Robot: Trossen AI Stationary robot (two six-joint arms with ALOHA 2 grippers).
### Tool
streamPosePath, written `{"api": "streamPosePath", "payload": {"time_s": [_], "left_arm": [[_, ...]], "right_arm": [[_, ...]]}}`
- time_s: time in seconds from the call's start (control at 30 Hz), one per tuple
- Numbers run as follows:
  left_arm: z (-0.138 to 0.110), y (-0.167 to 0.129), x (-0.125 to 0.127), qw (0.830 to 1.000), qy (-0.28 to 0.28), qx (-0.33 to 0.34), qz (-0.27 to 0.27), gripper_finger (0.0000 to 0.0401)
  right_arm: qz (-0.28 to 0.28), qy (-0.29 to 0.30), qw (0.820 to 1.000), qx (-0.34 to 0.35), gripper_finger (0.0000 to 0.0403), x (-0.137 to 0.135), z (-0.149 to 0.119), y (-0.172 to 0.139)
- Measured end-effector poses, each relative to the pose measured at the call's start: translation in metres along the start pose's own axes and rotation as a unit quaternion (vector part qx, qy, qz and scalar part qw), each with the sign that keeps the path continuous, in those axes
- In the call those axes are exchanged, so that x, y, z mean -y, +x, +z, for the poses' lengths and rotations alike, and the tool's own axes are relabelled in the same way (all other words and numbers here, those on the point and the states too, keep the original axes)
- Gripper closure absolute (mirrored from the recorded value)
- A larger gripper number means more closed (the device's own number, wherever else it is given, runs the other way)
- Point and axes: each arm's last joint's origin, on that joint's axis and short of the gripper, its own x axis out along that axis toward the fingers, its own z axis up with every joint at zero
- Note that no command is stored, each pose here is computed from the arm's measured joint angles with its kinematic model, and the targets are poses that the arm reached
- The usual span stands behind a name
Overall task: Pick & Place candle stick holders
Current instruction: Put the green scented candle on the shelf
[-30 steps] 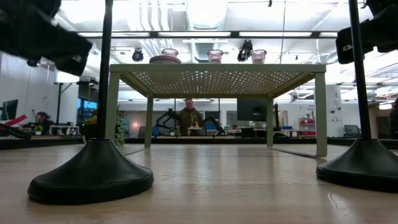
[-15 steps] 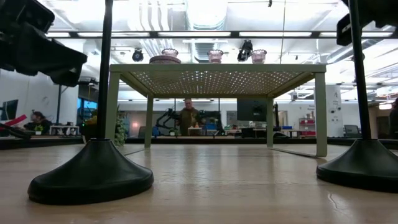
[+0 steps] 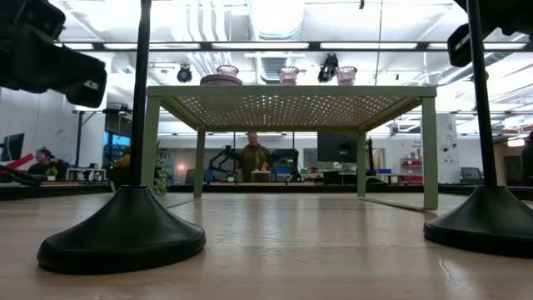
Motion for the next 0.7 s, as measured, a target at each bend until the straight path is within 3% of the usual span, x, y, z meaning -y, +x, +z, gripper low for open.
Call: {"api": "streamPosePath", "payload": {"time_s": [0.13,0.23,0.33,0.53,0.7], "left_arm": [[0.006,-0.006,-0.002,0.999,0.021,0.033,-0.004,0.0369],[0.009,-0.009,-0.004,0.997,0.051,0.049,0.023,0.0369],[0.011,-0.010,-0.005,0.998,0.018,0.054,0.030,0.0369],[0.010,-0.010,-0.003,0.998,0.037,0.051,0.001,0.0369],[0.005,-0.009,-0.004,0.999,0.044,0.029,0.010,0.0369]], "right_arm": [[0.021,0.023,0.999,-0.043,0.0390,-0.003,0.000,0.009],[0.015,0.053,0.994,-0.093,0.0390,-0.007,0.004,0.018],[-0.024,0.073,0.981,-0.180,0.0390,-0.009,0.007,0.028],[-0.115,0.106,0.927,-0.340,0.0381,-0.015,0.011,0.046],[-0.205,0.134,0.851,-0.465,0.0331,-0.021,0.011,0.057]]}}
